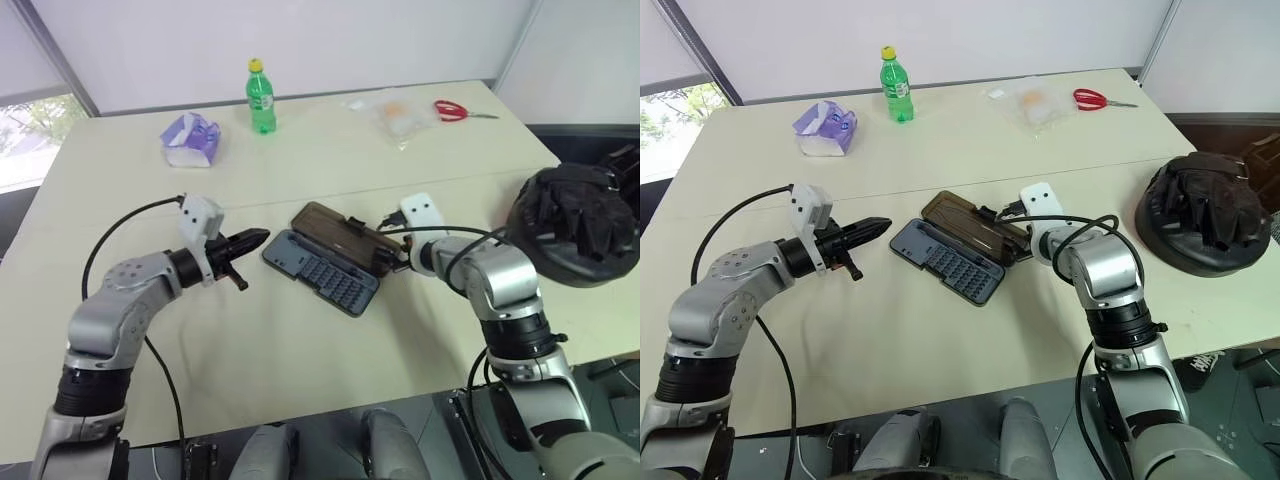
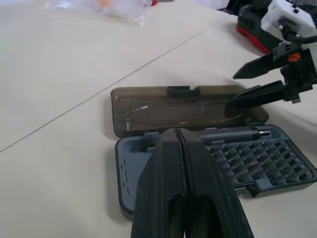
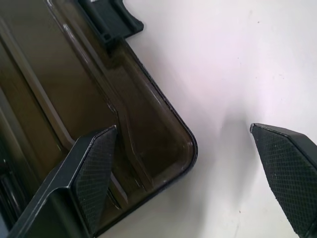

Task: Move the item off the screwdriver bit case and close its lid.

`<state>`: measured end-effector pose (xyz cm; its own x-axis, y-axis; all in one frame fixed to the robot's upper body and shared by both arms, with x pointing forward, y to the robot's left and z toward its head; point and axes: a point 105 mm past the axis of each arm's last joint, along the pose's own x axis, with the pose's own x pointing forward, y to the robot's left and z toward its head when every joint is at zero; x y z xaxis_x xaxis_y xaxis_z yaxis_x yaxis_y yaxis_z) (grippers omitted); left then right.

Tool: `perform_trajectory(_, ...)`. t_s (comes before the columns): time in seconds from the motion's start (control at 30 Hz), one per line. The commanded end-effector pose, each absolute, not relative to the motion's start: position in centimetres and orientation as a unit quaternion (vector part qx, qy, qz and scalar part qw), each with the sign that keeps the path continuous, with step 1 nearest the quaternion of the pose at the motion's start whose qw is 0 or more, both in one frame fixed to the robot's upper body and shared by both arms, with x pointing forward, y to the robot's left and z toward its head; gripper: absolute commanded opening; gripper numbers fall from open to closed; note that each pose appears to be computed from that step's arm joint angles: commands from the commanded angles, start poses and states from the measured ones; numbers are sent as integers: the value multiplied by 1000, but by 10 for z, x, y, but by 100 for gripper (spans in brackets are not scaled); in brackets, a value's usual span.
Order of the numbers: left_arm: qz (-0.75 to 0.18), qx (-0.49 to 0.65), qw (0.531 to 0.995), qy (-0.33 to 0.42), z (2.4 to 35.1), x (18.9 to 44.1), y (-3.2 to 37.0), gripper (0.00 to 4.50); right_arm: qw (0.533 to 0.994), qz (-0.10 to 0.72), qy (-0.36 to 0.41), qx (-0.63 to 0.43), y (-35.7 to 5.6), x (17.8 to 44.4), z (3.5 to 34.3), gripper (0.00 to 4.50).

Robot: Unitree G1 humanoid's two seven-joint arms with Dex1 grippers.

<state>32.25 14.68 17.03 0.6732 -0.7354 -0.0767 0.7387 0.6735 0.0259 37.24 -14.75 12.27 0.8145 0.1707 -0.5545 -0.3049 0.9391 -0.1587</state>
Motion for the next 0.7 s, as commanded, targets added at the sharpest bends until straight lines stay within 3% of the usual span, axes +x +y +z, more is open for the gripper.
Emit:
perform_trajectory(0.03,-408,34,912,10,181,320,145,0,950,93,271,-127,-158,376,126,369)
perform_trajectory(0.13,-408,35,912,9,182,320,144,0,949,93,274,-125,-157,376,124,230)
perform_trajectory(0.27,-407,36,912,8,183,320,144,0,948,94,278,-124,-157,378,123,12)
perform_trajectory(0.53,-397,38,917,3,184,321,147,0,942,116,278,-144,-150,382,122,4)
perform_trajectory(0.7,-391,37,920,0,185,322,148,0,931,176,247,-201,-138,386,125,4)
